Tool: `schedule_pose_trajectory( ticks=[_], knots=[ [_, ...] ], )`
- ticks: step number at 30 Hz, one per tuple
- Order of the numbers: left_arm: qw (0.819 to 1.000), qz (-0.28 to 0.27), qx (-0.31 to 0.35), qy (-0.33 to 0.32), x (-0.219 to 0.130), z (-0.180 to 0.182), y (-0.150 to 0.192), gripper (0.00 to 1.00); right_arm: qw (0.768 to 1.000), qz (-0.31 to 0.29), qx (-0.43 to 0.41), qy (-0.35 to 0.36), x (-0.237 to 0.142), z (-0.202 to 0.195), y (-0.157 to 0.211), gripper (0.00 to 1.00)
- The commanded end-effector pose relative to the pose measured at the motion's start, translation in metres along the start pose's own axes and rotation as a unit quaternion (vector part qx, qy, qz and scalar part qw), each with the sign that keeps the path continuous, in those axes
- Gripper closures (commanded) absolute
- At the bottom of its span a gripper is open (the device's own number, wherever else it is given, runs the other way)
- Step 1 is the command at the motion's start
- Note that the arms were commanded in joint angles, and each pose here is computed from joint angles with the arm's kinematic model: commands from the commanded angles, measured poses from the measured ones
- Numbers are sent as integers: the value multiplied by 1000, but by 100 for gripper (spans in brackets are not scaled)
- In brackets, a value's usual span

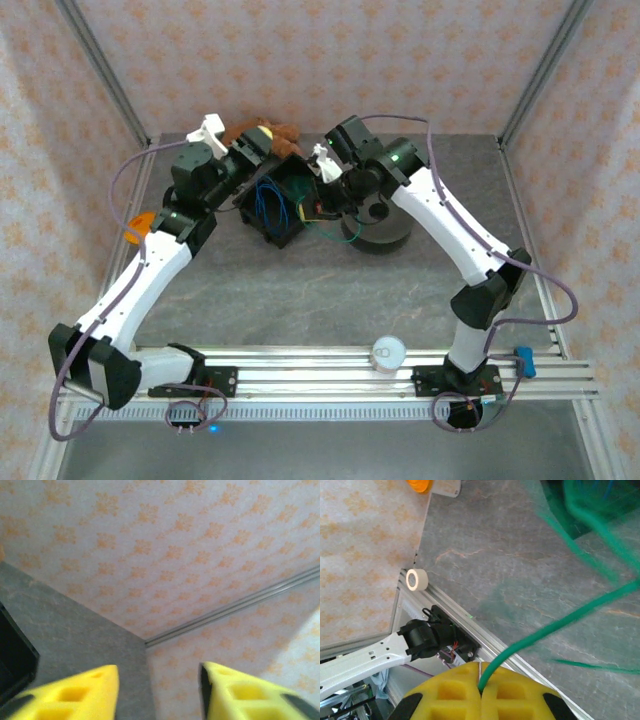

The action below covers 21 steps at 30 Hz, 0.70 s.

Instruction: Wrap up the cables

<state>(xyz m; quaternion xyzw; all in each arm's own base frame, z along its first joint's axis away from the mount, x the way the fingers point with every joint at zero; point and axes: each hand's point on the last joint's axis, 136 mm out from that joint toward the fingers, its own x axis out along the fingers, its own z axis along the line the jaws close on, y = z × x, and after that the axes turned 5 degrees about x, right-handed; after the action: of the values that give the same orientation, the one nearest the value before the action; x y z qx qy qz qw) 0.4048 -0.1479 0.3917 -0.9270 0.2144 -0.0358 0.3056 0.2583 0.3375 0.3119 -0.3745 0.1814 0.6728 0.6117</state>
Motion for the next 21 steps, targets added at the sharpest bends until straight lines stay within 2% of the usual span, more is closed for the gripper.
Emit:
schedule_pose_trajectory(
  ticks=[1, 4, 10, 15, 21],
  knots=[
    [999, 35, 36, -19, -6, 6, 12, 37, 999, -37, -1, 0, -29, 4, -11, 100],
    [997, 30, 63, -42, -24, 16, 10, 24, 998, -50, 25, -32, -47, 7, -20, 100],
    [986, 43, 144, -74, -62, 24, -10, 14, 994, -37, 17, -98, -66, 22, -15, 100],
    [970, 101, 216, -37, -60, 16, -5, 14, 993, -18, -1, -113, -69, 27, -5, 100],
    [946, 184, 265, 16, -41, 5, 24, 20, 992, -5, -9, -125, -72, 33, 0, 100]
  ],
)
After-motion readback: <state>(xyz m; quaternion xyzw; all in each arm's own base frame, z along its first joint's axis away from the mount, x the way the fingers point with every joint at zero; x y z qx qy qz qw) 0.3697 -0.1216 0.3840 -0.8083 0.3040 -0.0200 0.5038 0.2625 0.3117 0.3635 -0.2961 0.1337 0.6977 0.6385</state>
